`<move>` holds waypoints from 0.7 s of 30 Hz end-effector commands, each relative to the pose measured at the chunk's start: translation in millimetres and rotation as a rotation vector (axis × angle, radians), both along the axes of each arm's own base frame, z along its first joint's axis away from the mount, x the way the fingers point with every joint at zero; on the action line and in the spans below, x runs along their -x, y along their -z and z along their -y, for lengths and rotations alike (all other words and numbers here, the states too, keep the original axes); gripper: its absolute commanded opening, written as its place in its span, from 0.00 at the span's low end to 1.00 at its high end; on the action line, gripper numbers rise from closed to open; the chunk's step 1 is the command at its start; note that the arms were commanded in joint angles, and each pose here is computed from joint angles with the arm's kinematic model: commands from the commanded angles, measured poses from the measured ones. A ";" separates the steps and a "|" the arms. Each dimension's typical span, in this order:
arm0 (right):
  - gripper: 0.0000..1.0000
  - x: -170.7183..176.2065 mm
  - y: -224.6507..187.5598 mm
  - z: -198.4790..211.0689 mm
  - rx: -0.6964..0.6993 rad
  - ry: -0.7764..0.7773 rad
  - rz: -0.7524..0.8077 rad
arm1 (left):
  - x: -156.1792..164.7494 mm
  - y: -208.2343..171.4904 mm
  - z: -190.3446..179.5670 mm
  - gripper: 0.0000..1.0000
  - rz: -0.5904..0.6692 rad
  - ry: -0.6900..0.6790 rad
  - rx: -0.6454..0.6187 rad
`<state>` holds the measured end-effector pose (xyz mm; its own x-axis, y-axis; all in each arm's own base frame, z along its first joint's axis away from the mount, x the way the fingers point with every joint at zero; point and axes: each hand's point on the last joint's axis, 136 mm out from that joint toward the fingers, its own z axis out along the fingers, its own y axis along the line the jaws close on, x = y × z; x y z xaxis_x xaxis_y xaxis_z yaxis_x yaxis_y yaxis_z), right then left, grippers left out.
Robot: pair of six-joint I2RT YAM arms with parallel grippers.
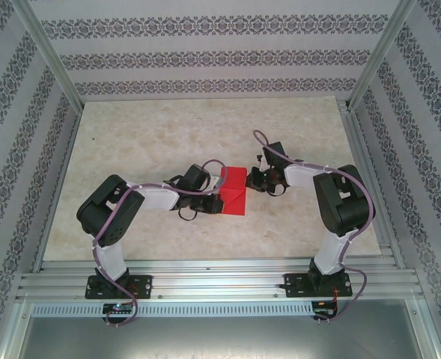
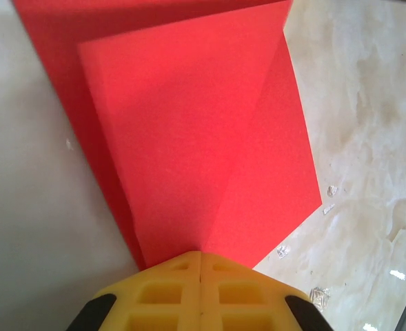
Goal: Fold a paper plane with a square sheet of paper (fold left side to right side)
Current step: Fold the triangle a second time at the center of the table.
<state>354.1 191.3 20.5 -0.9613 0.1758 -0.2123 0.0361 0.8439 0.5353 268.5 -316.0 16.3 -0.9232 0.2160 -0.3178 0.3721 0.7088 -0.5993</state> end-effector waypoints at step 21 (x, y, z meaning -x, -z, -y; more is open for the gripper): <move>0.10 46.9 22.3 -50.2 0.053 -0.013 -0.079 | 60.6 46.5 -35.7 0.10 -0.200 0.039 -0.197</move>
